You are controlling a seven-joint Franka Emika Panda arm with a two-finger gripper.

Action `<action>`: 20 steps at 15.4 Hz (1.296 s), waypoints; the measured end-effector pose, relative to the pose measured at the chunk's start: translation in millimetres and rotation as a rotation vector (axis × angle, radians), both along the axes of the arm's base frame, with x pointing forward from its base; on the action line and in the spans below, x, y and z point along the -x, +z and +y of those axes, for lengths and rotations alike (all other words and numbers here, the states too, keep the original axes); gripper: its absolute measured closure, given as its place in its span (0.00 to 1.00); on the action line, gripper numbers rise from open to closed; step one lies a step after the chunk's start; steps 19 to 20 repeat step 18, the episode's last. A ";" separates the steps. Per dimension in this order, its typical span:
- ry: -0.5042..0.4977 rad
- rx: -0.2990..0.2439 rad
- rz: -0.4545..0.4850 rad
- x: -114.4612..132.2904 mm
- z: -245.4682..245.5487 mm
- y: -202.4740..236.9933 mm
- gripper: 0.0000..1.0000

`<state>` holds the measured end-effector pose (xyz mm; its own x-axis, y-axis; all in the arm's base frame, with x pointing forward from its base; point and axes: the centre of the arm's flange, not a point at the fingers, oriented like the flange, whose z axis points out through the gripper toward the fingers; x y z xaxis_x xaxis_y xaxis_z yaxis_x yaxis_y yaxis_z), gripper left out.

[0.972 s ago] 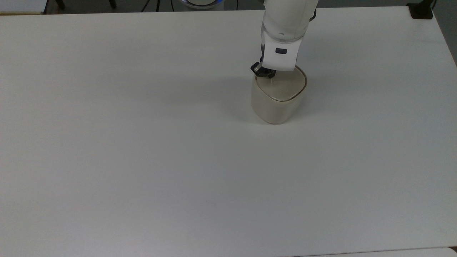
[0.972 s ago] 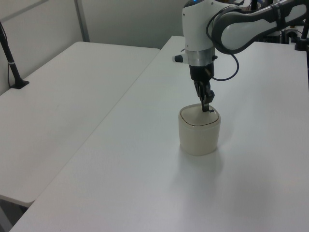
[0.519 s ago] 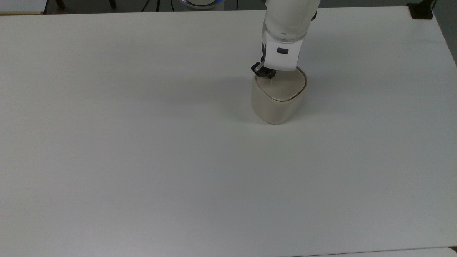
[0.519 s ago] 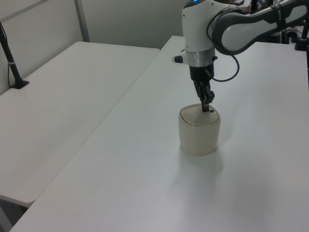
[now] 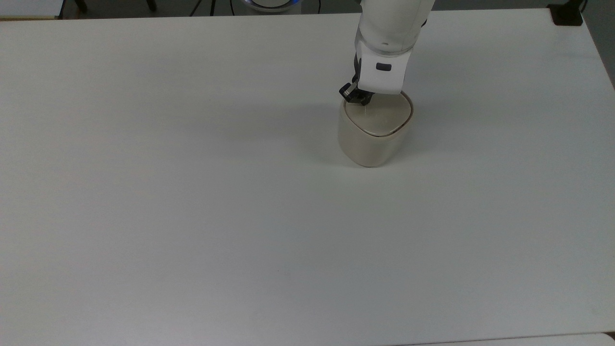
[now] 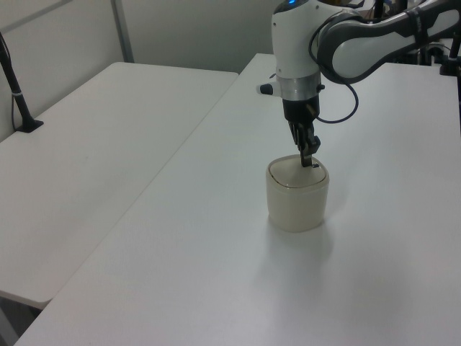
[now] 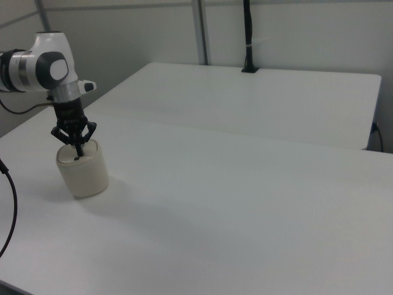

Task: Close the trash bin

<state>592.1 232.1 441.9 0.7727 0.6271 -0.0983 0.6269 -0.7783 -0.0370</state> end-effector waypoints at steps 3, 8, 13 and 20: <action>-0.027 -0.012 -0.023 0.0 -14.9 23.1 0.99; -0.241 -0.030 -0.057 5.9 -109.0 96.2 0.96; -0.450 -0.016 -0.074 8.8 -213.9 122.2 0.52; -0.624 0.019 -0.086 12.9 -255.9 128.4 0.00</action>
